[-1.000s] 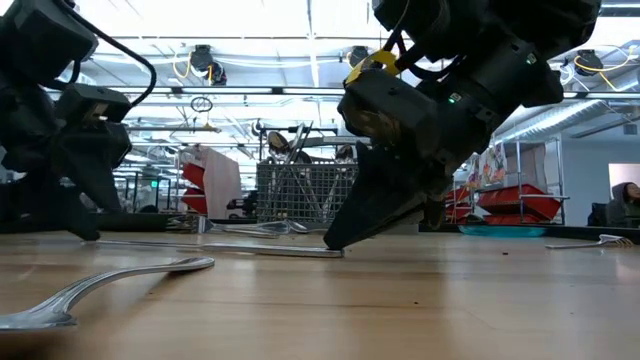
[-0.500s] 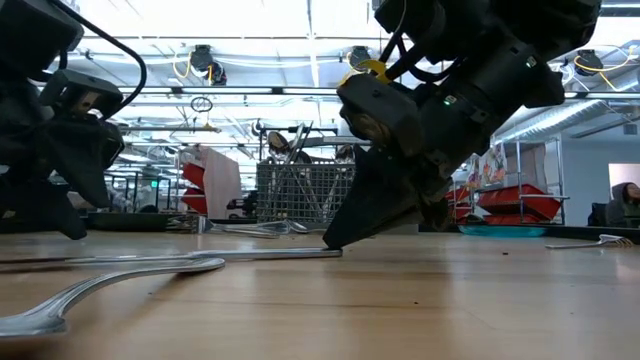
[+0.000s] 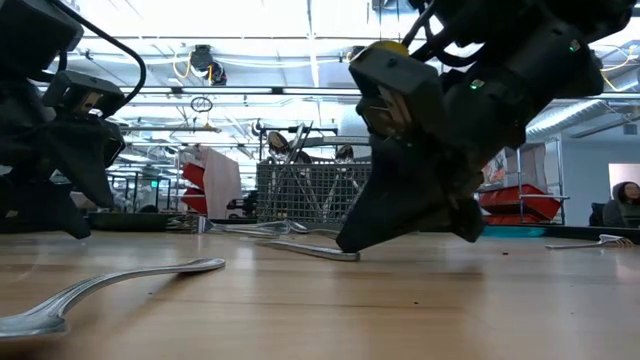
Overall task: Sort silverware
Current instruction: Put the knife into the silverware basket
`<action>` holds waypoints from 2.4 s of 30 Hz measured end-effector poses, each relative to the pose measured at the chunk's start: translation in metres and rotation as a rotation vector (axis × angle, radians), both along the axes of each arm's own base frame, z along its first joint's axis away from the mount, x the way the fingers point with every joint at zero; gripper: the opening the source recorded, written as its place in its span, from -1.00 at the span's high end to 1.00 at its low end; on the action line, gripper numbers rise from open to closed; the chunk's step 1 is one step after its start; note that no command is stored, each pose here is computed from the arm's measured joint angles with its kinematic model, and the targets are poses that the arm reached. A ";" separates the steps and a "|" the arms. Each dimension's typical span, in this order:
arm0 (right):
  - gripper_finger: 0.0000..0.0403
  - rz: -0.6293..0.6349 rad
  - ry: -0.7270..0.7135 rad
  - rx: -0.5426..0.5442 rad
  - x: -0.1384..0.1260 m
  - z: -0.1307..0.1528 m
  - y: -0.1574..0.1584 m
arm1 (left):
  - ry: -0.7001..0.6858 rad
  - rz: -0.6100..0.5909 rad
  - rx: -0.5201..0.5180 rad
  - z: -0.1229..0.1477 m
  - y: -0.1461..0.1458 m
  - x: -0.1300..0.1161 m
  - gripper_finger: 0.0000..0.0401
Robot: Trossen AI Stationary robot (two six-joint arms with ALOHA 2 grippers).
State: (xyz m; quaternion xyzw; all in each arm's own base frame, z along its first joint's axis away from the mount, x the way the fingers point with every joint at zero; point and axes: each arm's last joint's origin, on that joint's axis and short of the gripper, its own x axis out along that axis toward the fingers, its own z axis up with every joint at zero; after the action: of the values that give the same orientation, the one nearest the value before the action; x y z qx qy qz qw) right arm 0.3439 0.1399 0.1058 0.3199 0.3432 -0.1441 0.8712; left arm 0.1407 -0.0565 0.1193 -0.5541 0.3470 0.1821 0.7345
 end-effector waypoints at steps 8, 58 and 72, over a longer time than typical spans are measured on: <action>1.00 0.004 0.003 -0.022 -0.001 0.000 0.000 | -0.037 0.138 0.047 0.001 0.004 0.001 0.00; 1.00 0.026 0.035 -0.088 -0.005 -0.003 0.003 | -0.084 0.241 0.097 -0.026 0.017 0.038 -0.12; 1.00 0.029 0.037 -0.091 -0.005 -0.003 0.003 | -0.051 0.190 0.112 -0.028 0.018 0.037 -0.12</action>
State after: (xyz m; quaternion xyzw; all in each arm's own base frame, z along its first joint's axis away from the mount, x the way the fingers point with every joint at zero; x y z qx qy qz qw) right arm 0.3387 0.1425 0.1031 0.2721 0.3568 -0.1529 0.8805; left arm 0.1782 -0.0382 0.0913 -0.5470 0.2634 0.2560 0.7522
